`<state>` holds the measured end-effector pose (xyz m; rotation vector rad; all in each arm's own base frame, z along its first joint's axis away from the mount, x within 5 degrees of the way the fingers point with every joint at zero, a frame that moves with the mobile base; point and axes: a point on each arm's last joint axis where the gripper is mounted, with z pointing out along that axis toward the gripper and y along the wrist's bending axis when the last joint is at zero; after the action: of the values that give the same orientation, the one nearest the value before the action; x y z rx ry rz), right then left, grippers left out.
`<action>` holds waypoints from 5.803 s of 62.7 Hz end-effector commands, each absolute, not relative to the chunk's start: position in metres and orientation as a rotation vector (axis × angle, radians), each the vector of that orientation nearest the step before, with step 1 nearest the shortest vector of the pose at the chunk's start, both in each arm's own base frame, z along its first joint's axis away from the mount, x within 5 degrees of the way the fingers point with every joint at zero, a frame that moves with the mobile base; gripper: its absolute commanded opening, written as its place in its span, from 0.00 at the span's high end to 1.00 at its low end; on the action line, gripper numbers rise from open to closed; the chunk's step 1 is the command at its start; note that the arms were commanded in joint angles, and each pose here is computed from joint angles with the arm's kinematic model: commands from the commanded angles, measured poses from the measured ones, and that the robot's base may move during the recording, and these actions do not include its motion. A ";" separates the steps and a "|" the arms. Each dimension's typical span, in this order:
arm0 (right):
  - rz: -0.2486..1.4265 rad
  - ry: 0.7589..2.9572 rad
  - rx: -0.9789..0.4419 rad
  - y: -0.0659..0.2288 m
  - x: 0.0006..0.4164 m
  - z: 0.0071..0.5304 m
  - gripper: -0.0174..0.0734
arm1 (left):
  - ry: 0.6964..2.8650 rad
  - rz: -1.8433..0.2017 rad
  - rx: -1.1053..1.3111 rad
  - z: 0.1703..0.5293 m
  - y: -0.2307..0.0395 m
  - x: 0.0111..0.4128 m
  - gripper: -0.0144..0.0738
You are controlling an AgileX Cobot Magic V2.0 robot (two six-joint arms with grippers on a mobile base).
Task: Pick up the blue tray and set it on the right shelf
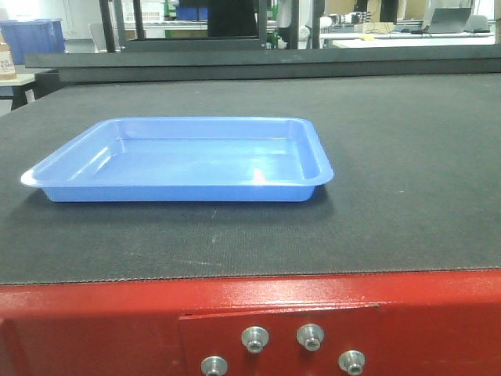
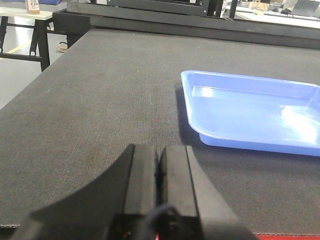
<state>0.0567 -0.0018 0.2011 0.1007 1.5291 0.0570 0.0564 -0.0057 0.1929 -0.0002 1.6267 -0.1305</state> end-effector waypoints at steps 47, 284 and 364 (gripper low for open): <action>0.061 1.360 0.082 -0.001 0.052 0.222 0.74 | 1.560 -0.132 -0.018 0.192 -0.004 0.057 0.89; 0.276 2.583 -0.072 0.181 0.429 0.258 0.73 | 2.630 -0.128 0.148 0.259 -0.089 0.426 0.89; 0.297 2.211 -0.253 0.116 0.209 0.449 0.73 | 2.510 -0.222 0.178 0.450 -0.057 0.241 0.89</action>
<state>0.2252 0.1354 0.4224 -0.2206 2.3344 0.3776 0.2560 -0.0669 0.4382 0.1639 2.5116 -0.3096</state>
